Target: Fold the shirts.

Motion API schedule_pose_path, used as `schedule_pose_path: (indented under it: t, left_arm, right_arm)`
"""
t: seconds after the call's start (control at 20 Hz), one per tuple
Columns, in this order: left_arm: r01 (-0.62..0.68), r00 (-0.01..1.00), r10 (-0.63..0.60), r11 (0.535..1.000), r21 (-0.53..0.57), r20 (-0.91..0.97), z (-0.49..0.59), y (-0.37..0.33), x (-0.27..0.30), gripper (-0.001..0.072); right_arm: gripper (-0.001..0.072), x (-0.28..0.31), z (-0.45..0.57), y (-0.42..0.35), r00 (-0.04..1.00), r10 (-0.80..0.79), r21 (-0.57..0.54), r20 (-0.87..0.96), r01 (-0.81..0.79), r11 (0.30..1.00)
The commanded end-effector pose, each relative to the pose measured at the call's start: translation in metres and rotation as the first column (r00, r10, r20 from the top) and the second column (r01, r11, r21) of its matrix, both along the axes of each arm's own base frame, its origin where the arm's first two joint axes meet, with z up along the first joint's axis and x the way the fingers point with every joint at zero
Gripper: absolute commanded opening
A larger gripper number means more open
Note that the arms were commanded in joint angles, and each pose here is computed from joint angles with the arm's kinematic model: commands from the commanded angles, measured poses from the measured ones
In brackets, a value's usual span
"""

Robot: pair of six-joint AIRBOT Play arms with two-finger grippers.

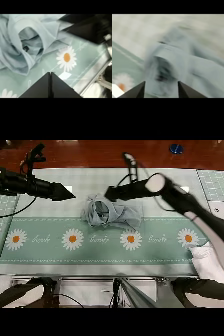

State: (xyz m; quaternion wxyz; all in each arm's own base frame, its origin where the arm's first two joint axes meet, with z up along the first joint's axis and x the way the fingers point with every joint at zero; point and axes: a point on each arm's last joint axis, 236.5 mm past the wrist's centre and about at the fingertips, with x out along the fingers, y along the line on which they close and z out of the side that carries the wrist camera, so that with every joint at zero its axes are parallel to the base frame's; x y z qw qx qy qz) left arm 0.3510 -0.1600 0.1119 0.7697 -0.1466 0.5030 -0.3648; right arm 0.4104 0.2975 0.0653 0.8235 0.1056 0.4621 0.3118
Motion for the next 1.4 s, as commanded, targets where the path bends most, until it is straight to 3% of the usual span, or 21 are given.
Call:
schedule_pose_path:
  t: [0.0,0.05,0.1,0.25,0.35,0.4,0.65,0.9,0.95,1.0,1.05,1.1,1.15,1.35]
  left_arm:
    - [-0.027,0.999,0.029,0.995,0.095,-0.019,-0.023,0.026,0.001,0.0035]
    - [-0.035,0.999,0.037,0.994,0.100,-0.019,-0.024,0.030,0.002,0.0035]
    - [-0.042,0.999,0.044,0.994,0.099,-0.019,-0.023,0.032,0.003,0.0035]
    - [-0.042,0.999,0.044,0.994,0.099,-0.024,-0.024,0.033,0.002,0.0035]
    - [-0.030,0.999,0.034,0.995,0.098,-0.037,-0.024,0.032,-0.002,0.0035]
    - [-0.027,0.999,0.031,0.995,0.097,-0.044,-0.024,0.032,-0.004,0.0035]
    - [-0.020,0.998,0.025,0.995,0.097,-0.051,-0.025,0.032,-0.006,0.0035]
    - [-0.010,0.998,0.016,0.995,0.096,-0.061,-0.025,0.031,-0.009,0.0035]
    - [-0.010,0.998,0.016,0.995,0.096,-0.061,-0.025,0.031,-0.009,0.0035]
    - [-0.010,0.998,0.016,0.995,0.096,-0.062,-0.025,0.031,-0.009,0.0035]
    - [-0.010,0.998,0.016,0.995,0.096,-0.062,-0.025,0.031,-0.009,0.0035]
    - [-0.010,0.998,0.016,0.995,0.096,-0.062,-0.025,0.031,-0.009,0.0035]
    - [-0.010,0.998,0.016,0.995,0.096,-0.061,-0.025,0.031,-0.009,0.0035]
    - [-0.009,0.998,0.015,0.995,0.096,-0.061,-0.025,0.031,-0.009,0.0035]
  right_arm:
    - [0.0494,-0.015,-0.007,-0.208,0.980,-0.196,-0.542,-0.043,0.142,0.828]
    - [0.0494,-0.024,-0.011,-0.258,0.955,-0.285,-0.613,-0.079,0.179,0.769]
    - [0.0496,-0.032,-0.019,-0.284,0.926,-0.354,-0.606,-0.129,0.210,0.768]
    - [0.0594,-0.033,-0.047,-0.276,0.848,-0.437,-0.261,-0.299,0.368,0.892]
    - [0.0595,-0.026,-0.061,-0.257,0.825,-0.435,-0.050,-0.361,0.448,0.893]
    - [0.0595,-0.027,-0.071,-0.248,0.818,-0.425,0.002,-0.387,0.461,0.887]
    - [0.0594,-0.043,-0.128,-0.183,0.790,-0.286,0.119,-0.543,0.409,0.905]
    - [0.0589,-0.024,-0.138,-0.110,0.787,-0.207,0.275,-0.582,0.430,0.860]
    - [0.0571,-0.025,-0.143,-0.101,0.780,-0.207,0.272,-0.591,0.435,0.858]
    - [0.0483,-0.027,-0.148,-0.092,0.773,-0.199,0.274,-0.602,0.434,0.858]
    - [0.0343,-0.029,-0.151,-0.082,0.767,-0.188,0.279,-0.614,0.434,0.857]
    - [0.0133,-0.029,-0.150,-0.076,0.764,-0.184,0.288,-0.619,0.439,0.851]
    - [0.0025,-0.028,-0.142,-0.073,0.766,-0.167,0.313,-0.621,0.438,0.843]
    - [0.0024,-0.030,-0.036,-0.074,0.893,0.028,0.493,-0.448,0.221,0.841]
